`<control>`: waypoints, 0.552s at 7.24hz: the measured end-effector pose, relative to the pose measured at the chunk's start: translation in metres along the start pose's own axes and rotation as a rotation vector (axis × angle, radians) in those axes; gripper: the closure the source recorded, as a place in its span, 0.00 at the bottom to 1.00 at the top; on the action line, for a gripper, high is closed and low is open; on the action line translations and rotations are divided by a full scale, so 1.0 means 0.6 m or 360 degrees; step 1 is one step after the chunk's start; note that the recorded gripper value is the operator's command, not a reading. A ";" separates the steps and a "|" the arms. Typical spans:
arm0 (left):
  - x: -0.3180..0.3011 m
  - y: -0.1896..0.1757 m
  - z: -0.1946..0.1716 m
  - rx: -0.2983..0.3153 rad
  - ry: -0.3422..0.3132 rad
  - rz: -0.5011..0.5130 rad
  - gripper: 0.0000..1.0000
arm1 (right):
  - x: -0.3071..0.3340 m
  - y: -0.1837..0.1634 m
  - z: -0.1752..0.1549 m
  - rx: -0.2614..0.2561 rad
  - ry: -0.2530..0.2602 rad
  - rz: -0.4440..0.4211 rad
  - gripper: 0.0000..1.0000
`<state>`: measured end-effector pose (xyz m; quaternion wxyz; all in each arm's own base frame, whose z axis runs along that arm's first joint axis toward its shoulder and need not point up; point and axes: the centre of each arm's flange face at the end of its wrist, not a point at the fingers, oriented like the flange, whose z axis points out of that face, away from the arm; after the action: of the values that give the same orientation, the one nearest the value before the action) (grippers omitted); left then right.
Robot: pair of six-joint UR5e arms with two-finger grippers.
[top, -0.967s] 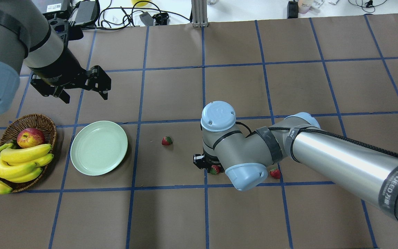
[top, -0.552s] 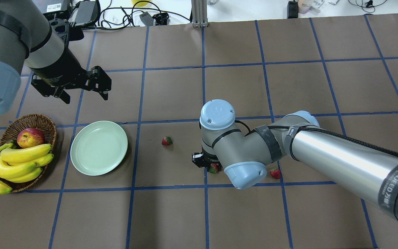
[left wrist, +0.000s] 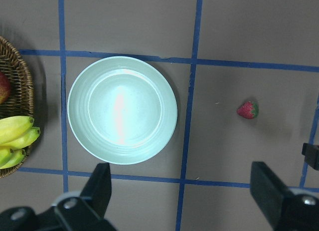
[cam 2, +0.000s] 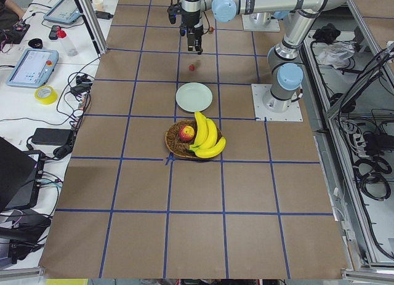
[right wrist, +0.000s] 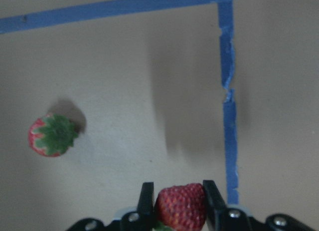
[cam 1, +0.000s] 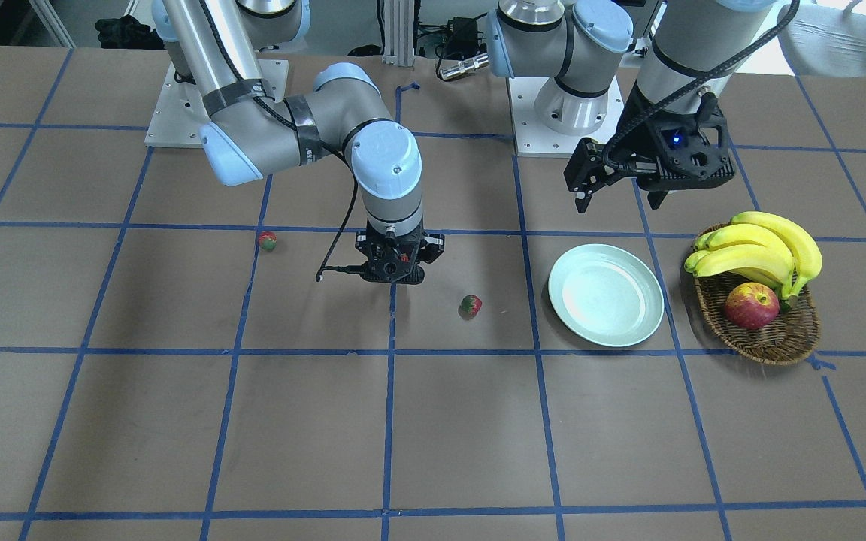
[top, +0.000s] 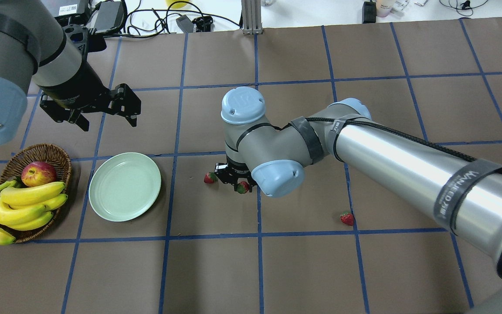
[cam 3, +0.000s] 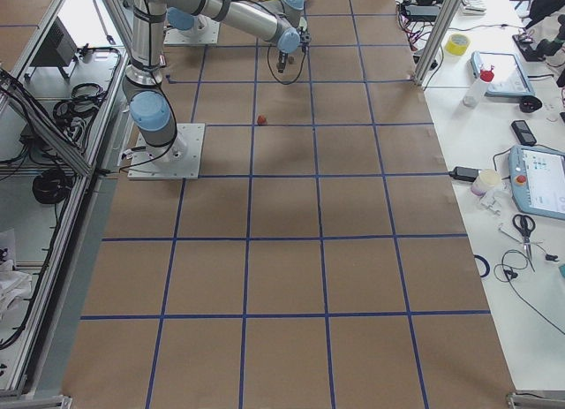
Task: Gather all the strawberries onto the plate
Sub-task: 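Carry it beside the first strawberry and open the right gripper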
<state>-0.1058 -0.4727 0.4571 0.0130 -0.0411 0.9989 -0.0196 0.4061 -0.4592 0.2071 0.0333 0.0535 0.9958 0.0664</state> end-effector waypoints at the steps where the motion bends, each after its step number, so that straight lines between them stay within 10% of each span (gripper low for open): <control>1: 0.000 -0.001 0.001 -0.0002 0.0000 0.0000 0.00 | -0.023 -0.017 0.006 -0.0007 -0.0026 0.0015 0.37; 2: 0.000 -0.001 0.002 -0.0003 0.0001 0.0000 0.00 | -0.035 -0.025 0.011 -0.0013 -0.0059 0.0022 0.00; 4: 0.000 -0.001 0.002 -0.0003 0.0001 0.0000 0.00 | -0.042 -0.030 0.015 -0.0018 -0.0089 0.0057 0.00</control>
<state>-0.1058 -0.4736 0.4558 0.0128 -0.0410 0.9989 -0.0186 0.4300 -0.4788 0.1973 0.0604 0.0728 0.9930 0.0712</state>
